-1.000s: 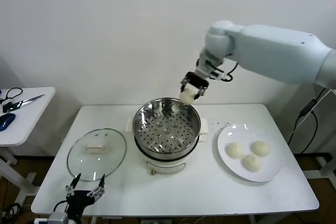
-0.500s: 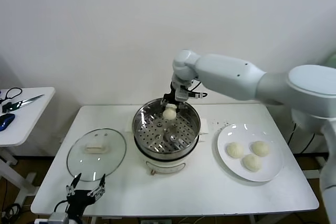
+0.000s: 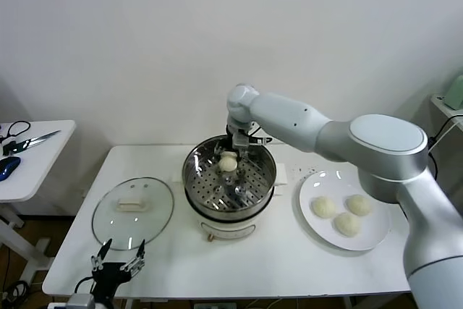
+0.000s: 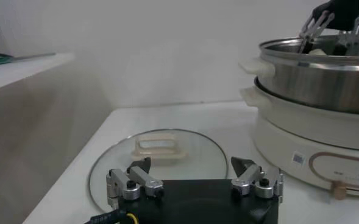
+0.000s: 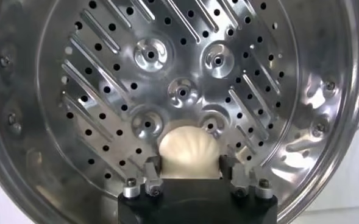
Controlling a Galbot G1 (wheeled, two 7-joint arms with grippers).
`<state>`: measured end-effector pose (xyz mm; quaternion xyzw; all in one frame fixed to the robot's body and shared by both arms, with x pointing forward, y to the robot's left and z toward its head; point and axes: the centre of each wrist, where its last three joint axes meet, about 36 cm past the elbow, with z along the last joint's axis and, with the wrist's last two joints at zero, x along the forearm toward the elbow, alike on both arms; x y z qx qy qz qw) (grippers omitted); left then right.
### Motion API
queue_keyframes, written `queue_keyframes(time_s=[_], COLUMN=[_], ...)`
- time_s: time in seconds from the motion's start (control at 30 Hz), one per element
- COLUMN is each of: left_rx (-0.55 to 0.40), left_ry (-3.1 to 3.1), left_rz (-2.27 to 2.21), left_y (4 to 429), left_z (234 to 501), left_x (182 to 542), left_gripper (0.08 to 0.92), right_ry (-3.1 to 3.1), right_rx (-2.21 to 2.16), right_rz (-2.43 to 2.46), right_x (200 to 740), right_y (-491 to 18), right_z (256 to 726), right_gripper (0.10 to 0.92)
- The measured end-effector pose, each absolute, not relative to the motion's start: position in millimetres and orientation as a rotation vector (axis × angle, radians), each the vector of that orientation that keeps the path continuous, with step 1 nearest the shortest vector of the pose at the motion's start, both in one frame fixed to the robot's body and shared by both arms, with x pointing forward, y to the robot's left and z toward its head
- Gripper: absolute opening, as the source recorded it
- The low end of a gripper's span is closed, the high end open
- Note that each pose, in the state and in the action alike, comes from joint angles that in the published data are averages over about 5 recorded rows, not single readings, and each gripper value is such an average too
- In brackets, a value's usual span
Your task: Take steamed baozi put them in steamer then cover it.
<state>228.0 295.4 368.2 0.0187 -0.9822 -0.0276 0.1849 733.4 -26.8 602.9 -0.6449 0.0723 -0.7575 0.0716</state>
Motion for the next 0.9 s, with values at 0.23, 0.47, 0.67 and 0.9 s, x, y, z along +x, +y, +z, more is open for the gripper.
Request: queue_keyframes(time_s=[0.23, 0.47, 0.67, 0.9], left_rx=[0.051, 0.045, 0.038, 0.030], left_ry=[-2.771, -2.771, -2.771, -2.771], left_rz=[-0.075, -0.077, -0.081, -0.085], left_y=[293.7, 292.2, 291.3, 288.7], left_z=[373.0, 374.2, 373.7, 373.3], left_x=[225.6, 223.2, 222.5, 223.9], left_gripper=[0.823, 0.823, 0.823, 0.823], right_ry=[0.375, 0.839, 1.406, 2.020], right_rx=[-1.973, -2.118, -2.195, -2.206], right_rz=[-2.281, -2.335, -2.343, -2.256], right_x=[735.1, 727.5, 700.4, 651.1], right_y=[-66.0, -183.0, -300.7, -369.8], right_z=[675.9, 722.1, 703.8, 642.9], right_gripper=[0.823, 0.823, 0.823, 0.823])
